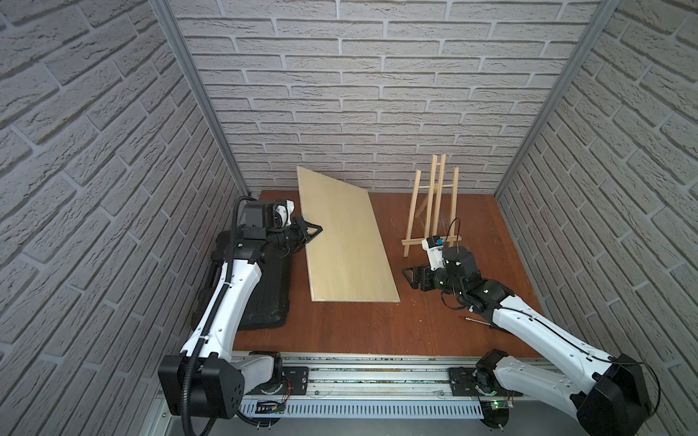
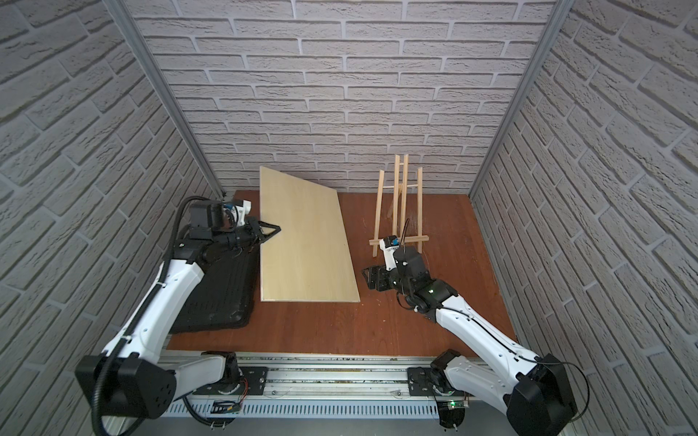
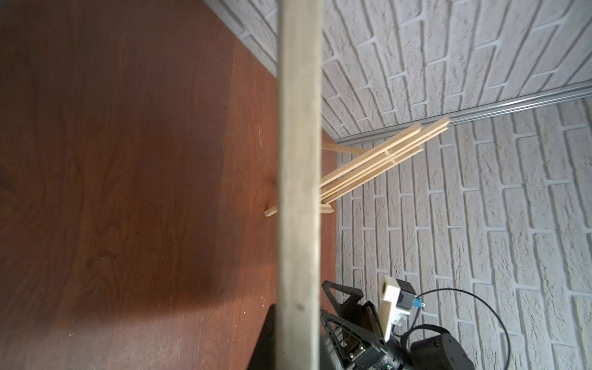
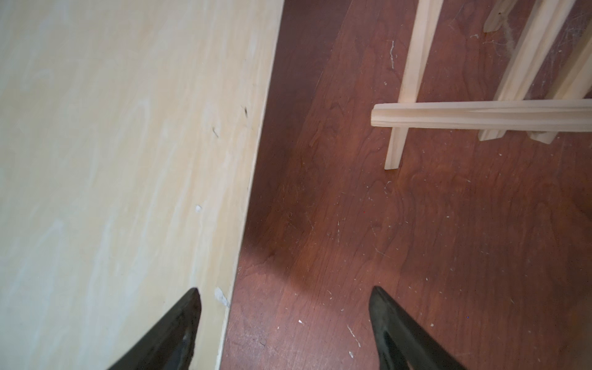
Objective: Disassemble the easel
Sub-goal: Place the drawing board at the center of the board.
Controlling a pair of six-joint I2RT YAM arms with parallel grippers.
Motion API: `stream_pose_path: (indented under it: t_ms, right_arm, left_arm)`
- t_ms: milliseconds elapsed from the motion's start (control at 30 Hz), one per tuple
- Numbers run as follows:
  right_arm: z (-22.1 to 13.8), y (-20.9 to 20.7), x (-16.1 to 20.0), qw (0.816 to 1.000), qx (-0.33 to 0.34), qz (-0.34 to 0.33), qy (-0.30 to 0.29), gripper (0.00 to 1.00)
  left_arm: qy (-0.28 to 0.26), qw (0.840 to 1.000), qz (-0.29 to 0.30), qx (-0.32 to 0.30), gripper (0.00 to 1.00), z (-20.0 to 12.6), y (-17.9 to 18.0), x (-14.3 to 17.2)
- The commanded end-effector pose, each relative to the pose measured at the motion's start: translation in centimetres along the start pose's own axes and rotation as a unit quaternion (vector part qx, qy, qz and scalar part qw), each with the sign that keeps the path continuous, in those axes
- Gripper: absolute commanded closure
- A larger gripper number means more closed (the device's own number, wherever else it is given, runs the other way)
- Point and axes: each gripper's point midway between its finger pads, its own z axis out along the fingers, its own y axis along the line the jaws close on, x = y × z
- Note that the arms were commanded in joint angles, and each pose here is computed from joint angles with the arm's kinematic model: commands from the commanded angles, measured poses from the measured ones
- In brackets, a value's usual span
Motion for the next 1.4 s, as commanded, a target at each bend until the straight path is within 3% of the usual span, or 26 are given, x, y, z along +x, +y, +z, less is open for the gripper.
stream_pose_path:
  t_ms: [0, 300, 567, 833, 1067, 1200, 1367]
  right_arm:
    - [-0.9, -0.3, -1.7, 1.000, 0.017, 0.004, -0.026, 0.18]
    - [-0.7, -1.3, -1.5, 0.999, 0.042, 0.007, -0.019, 0.18]
    - [-0.4, -1.2, -1.4, 0.999, 0.039, 0.007, -0.016, 0.18]
    - [-0.5, -1.0, -1.4, 0.999, 0.033, 0.003, -0.021, 0.18]
    - [-0.6, -1.0, -1.5, 0.999, 0.032, -0.001, -0.025, 0.18]
    - [-0.7, -1.0, -1.5, 0.999, 0.031, -0.001, -0.028, 0.18]
    - [-0.7, -1.0, -1.5, 0.999, 0.031, -0.003, -0.030, 0.18]
  left_arm:
    - [-0.015, 0.989, 0.099, 0.108, 1.00, -0.2, -6.0, -1.3]
    - [0.059, 0.988, 0.078, 0.116, 1.00, 6.0, -4.5, -1.4]
    - [0.092, 0.989, 0.068, 0.097, 1.00, 8.9, -1.0, -1.2]
    - [0.143, 0.984, 0.066, 0.078, 1.00, 11.7, 3.3, 0.9]
    - [0.189, 0.981, 0.054, 0.003, 1.00, 13.1, 9.3, 2.8]
    - [0.177, 0.983, 0.046, -0.019, 1.00, 12.4, 10.7, 2.2]
    - [0.172, 0.982, 0.043, -0.060, 0.80, 11.7, 12.4, 2.4]
